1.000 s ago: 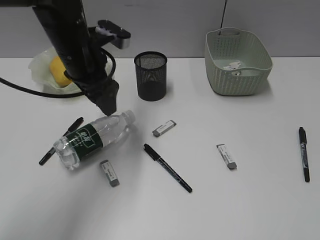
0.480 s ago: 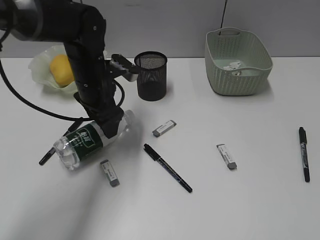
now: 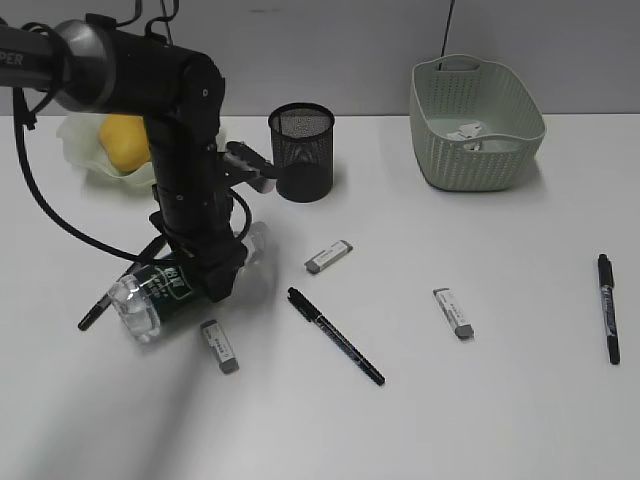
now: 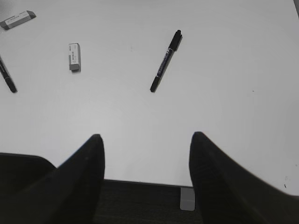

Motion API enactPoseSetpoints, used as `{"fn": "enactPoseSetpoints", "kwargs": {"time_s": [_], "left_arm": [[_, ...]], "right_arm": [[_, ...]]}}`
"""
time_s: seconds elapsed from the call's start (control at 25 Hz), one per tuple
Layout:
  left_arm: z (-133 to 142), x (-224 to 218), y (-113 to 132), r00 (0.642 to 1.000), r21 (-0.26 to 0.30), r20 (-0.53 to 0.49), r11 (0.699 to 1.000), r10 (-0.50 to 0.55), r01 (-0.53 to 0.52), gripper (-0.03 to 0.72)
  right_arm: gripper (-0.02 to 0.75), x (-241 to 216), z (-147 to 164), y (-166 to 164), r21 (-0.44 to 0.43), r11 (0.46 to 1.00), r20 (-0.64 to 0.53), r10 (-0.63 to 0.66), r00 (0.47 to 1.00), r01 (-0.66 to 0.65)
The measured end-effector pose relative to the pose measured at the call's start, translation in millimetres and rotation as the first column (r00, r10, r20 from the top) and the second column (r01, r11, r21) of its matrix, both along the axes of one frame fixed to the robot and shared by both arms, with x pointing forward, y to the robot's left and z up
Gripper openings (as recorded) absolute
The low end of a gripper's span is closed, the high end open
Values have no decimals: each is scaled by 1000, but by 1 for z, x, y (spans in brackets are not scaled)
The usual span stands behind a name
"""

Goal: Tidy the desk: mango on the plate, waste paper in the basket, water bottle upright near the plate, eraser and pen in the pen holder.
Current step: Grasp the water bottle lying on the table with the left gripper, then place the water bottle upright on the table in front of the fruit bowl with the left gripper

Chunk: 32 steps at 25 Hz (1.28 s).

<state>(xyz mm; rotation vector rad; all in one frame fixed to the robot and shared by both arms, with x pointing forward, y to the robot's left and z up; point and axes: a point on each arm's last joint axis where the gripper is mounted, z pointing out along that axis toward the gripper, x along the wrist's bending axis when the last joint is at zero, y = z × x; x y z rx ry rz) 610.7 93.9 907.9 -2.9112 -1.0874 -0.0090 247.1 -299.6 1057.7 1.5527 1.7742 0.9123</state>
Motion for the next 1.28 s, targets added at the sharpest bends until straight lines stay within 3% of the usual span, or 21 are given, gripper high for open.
{"fn": "enactPoseSetpoints", "kwargs": {"time_s": [0.28,0.52,0.72,0.8,1.0,1.12,1.28], "left_arm": [[2,-4,5,999,69,-37,998,16,-14,493],[14,-3,3,998,51,-44,998,34,-31,493],[62,-4,-1,997,-52,34,997,62,-61,493],[83,-6,-2,994,-117,74,991,81,-72,493],[129,-5,20,973,-235,164,964,164,-123,491],[155,-1,49,946,-311,196,931,258,-190,491],[192,-5,88,886,-433,241,861,396,-266,491]], "right_arm": [[459,0,0,0,0,1000,0,0,1000,0],[456,0,0,0,0,1000,0,0,1000,0],[454,0,0,0,0,1000,0,0,1000,0],[453,0,0,0,0,1000,0,0,1000,0],[452,0,0,0,0,1000,0,0,1000,0],[452,0,0,0,0,1000,0,0,1000,0],[451,0,0,0,0,1000,0,0,1000,0]]}}
